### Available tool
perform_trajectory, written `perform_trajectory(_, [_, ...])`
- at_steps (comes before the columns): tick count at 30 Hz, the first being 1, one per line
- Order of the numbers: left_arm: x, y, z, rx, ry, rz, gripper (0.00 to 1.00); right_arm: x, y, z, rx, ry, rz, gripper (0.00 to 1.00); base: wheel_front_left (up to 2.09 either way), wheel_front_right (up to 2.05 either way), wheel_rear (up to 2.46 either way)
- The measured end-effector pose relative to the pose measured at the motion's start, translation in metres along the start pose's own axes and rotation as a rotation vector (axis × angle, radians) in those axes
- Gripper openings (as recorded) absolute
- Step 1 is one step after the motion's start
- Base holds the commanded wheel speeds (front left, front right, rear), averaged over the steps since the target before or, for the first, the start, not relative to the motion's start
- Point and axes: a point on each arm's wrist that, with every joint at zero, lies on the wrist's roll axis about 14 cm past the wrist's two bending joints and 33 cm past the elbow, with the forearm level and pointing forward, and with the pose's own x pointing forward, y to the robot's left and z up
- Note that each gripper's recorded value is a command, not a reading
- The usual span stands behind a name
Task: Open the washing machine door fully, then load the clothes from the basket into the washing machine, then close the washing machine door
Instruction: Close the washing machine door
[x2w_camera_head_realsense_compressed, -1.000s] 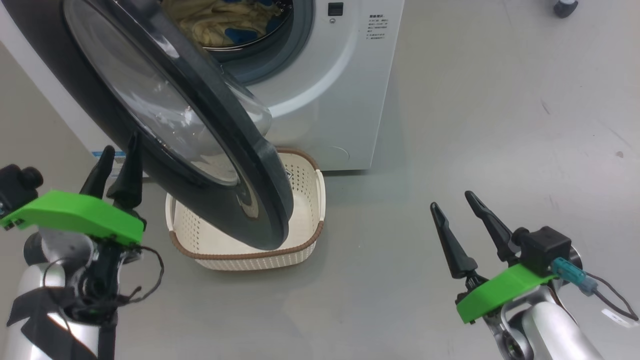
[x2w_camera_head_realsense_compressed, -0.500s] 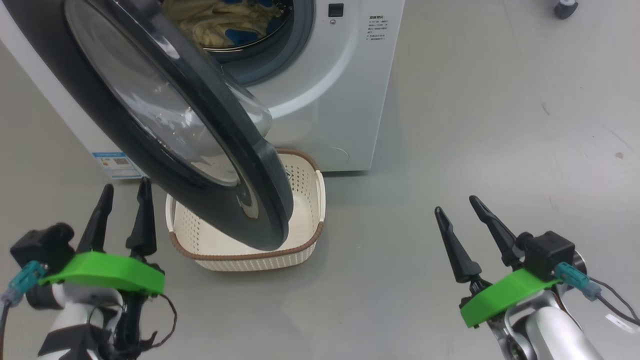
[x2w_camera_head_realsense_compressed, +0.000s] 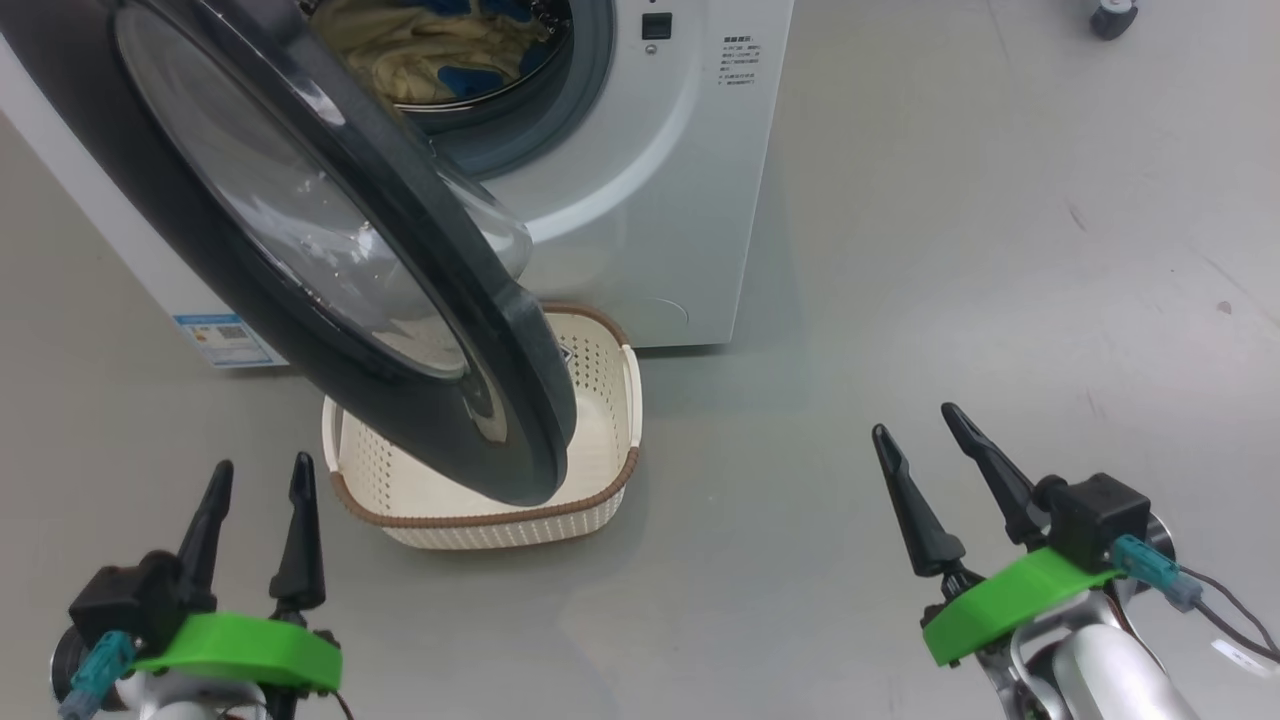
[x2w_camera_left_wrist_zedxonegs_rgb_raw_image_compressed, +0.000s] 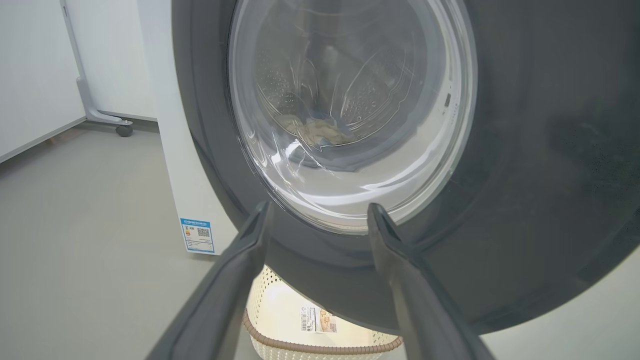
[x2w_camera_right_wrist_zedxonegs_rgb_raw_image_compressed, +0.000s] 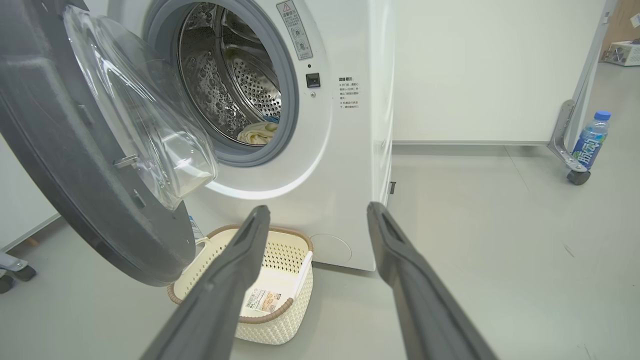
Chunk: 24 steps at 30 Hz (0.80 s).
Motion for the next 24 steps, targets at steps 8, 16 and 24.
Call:
perform_trajectory(8, [-0.017,-0.016,-0.007,0.056,0.010,-0.026,1.00,-0.002,0.001,0.002,-0.001,-0.005,0.001,1.00,0.00,0.00,0.00])
perform_trajectory(16, [-0.031,-0.026,-0.004,0.072,-0.007,-0.028,1.00,-0.007,0.002,0.007,-0.006,-0.020,-0.001,1.00,0.00,0.00,0.00])
perform_trajectory(24, [-0.038,-0.029,-0.009,0.059,0.003,-0.021,1.00,-0.015,0.001,0.002,0.000,-0.005,-0.010,1.00,0.00,0.00,0.00])
